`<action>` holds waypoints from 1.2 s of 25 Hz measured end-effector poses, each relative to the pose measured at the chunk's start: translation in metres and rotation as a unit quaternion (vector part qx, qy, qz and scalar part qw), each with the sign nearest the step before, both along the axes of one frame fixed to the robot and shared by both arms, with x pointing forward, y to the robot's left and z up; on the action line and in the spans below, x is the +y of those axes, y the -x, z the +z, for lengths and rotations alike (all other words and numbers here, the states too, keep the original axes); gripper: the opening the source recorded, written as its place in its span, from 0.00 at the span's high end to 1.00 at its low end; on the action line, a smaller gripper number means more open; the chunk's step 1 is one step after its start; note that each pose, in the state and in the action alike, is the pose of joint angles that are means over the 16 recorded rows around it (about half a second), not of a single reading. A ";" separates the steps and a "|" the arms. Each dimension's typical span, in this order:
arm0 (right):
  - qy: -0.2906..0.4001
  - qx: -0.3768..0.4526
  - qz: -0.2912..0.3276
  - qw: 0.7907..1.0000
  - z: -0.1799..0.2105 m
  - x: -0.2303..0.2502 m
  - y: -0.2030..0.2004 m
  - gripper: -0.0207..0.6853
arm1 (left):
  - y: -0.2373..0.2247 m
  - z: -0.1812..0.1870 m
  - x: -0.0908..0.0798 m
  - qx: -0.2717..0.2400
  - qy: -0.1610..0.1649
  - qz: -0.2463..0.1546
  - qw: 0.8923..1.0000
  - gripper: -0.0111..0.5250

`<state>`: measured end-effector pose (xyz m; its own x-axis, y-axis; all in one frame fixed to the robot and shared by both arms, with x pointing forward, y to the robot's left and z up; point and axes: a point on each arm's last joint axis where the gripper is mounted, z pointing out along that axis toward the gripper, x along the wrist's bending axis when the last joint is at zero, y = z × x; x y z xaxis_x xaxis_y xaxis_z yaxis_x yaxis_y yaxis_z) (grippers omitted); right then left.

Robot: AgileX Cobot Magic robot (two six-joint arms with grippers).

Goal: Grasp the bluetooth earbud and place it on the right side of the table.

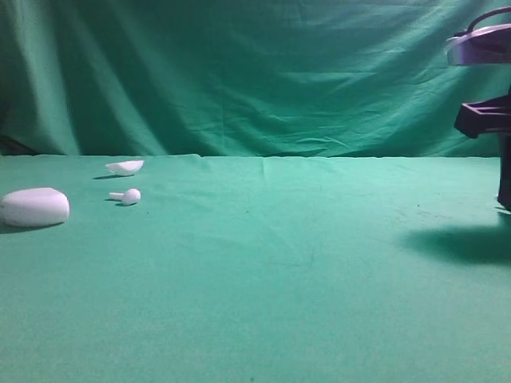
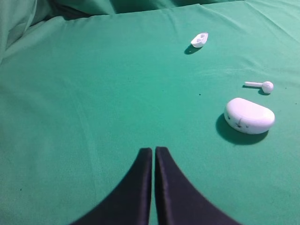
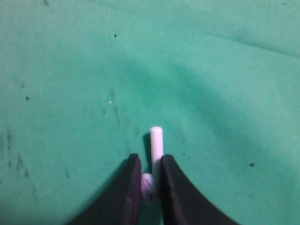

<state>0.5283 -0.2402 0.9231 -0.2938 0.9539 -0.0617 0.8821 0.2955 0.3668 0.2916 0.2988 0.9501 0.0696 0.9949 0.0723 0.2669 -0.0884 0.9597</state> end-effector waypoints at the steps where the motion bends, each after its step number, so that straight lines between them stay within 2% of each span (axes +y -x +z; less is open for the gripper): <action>1: 0.000 -0.001 0.000 1.000 0.000 0.000 -0.001 0.70 | 0.000 0.000 0.000 0.000 0.000 0.000 1.000 0.98; 10: 0.002 0.009 -0.004 1.000 0.006 0.000 -0.007 0.48 | 0.000 0.000 0.000 0.000 0.000 0.000 1.000 0.98; 15: -0.004 0.005 -0.012 1.000 0.036 0.002 -0.013 0.43 | 0.000 0.000 0.000 0.000 0.000 0.000 1.000 0.98; 18: -0.014 -0.008 -0.018 1.000 0.067 0.002 -0.012 0.47 | 0.000 0.000 0.000 0.000 0.000 0.000 1.000 0.98; 23: -0.041 -0.051 -0.025 0.998 0.132 0.000 0.009 0.63 | 0.000 0.000 0.000 0.000 0.000 0.000 1.000 0.98; 30: -0.085 -0.147 -0.018 0.985 0.211 -0.011 0.081 0.86 | 0.000 0.000 0.000 0.000 0.000 0.000 1.000 0.98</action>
